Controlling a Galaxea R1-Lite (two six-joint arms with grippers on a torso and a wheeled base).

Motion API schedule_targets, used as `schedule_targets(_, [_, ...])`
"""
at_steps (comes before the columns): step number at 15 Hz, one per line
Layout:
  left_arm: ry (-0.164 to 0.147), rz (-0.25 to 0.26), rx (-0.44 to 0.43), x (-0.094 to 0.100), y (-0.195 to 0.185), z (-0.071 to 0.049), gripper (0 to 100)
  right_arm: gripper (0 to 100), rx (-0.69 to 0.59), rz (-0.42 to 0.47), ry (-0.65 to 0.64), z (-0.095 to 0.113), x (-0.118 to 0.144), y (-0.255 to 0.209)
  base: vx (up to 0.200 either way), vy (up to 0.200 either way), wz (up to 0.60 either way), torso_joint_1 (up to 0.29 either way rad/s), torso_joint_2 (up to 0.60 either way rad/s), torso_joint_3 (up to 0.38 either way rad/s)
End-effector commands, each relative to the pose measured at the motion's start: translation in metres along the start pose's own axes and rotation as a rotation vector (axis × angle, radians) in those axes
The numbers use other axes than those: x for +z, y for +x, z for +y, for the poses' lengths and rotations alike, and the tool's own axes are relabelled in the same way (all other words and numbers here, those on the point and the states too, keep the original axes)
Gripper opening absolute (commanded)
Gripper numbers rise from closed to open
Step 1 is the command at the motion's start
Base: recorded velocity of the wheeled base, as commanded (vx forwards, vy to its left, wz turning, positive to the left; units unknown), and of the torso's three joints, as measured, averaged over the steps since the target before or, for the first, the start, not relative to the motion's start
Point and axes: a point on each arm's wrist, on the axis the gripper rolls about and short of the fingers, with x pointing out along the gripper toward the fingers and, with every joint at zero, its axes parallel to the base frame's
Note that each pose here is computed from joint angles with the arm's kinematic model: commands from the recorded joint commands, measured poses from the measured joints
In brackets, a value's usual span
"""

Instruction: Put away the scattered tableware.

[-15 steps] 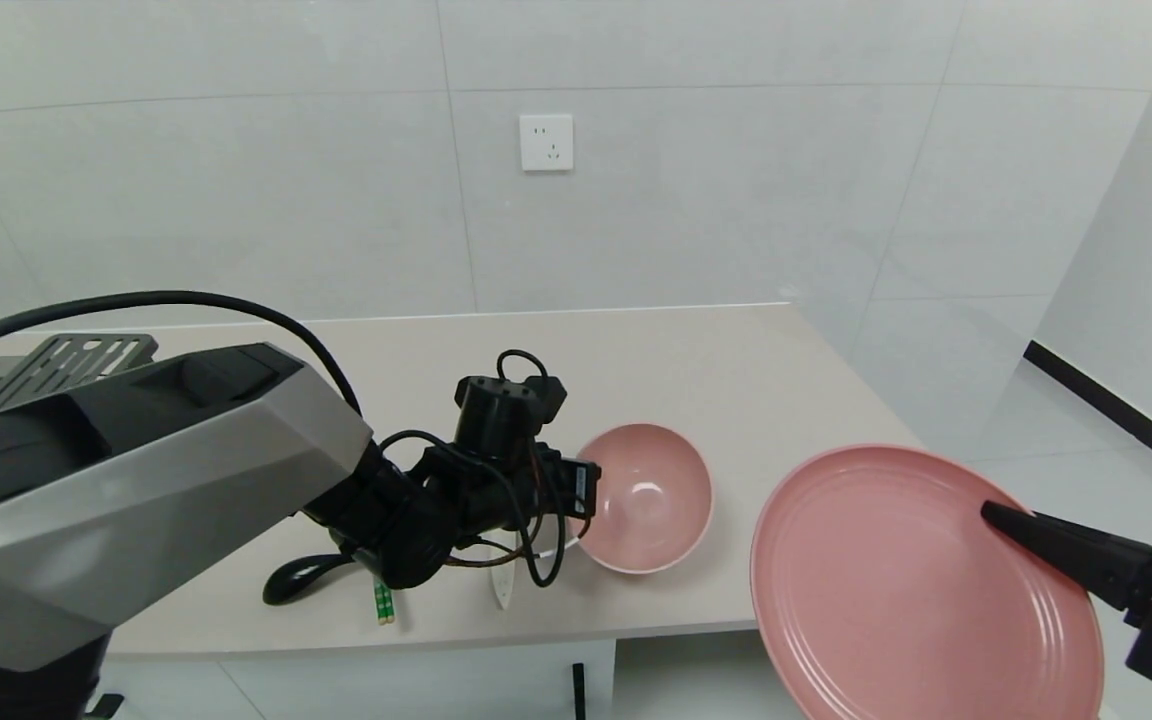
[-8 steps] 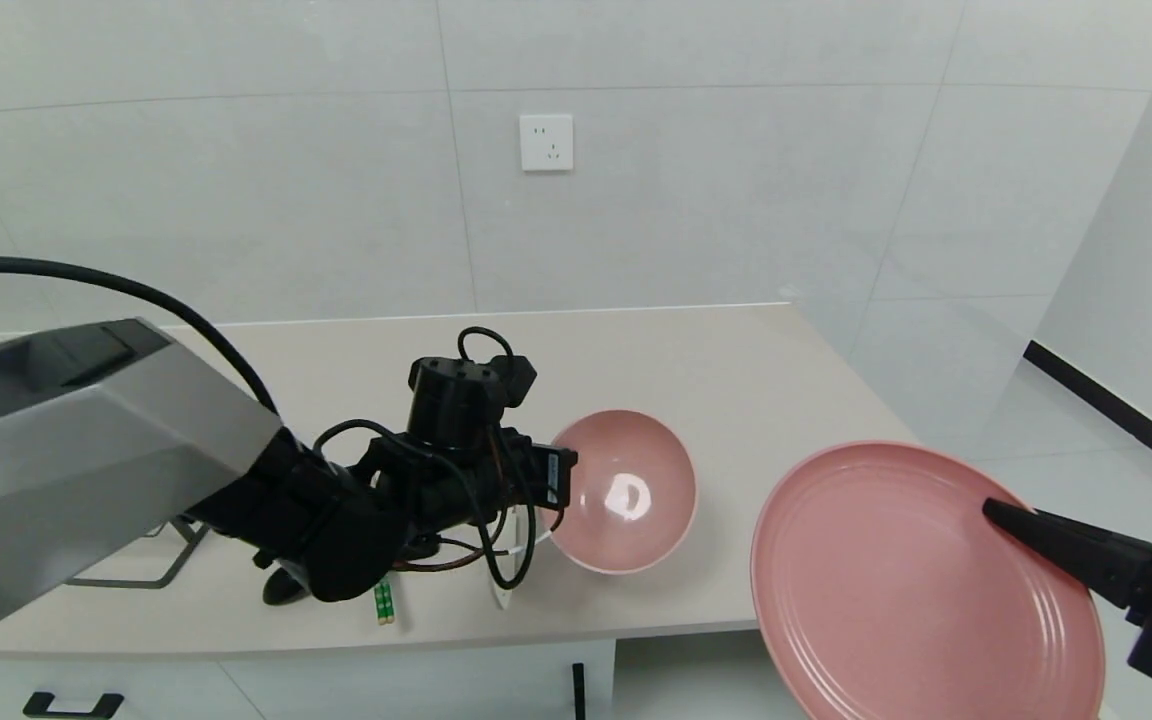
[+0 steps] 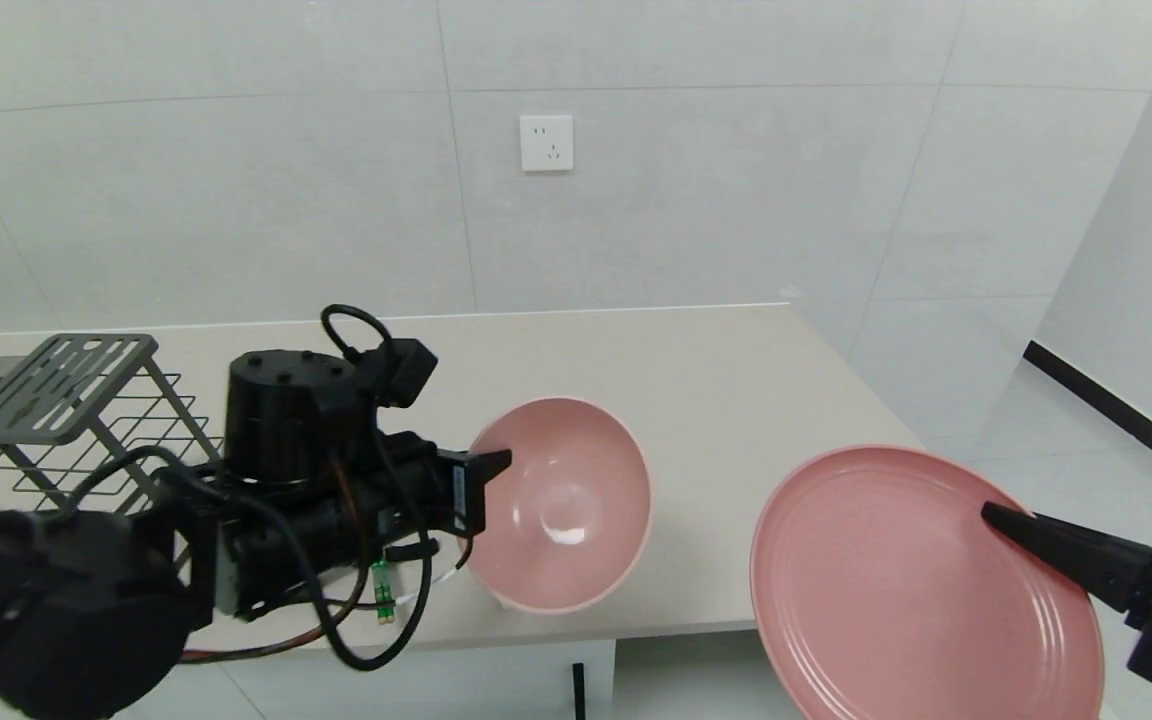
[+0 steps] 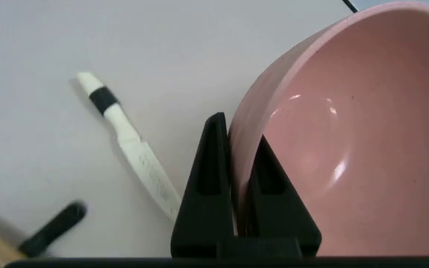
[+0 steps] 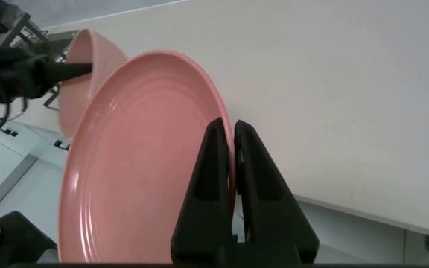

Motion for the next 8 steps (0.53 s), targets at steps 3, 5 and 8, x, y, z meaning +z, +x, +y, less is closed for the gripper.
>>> schedule_targets(3, [-0.016,-0.061,0.013,-0.014,-0.069,0.006,0,0,0.015,-0.014,-0.005,0.002,0.002,0.0,0.0,0.0,0.0,0.0,0.0,0.0])
schedule_targets(5, [-0.014,-0.115,0.008,-0.023,-0.101,0.007,0,0,0.037,-0.075,-0.015,0.004,0.009,0.0,0.0,0.0,0.0,0.0,0.0,0.0])
schedule_targets(8, [-0.007,-0.16,-0.09,-0.043,-0.144,0.01,0,0,0.037,-0.063,-0.014,0.003,0.001,-0.001,0.0,0.0,0.0,0.0,0.0,0.0])
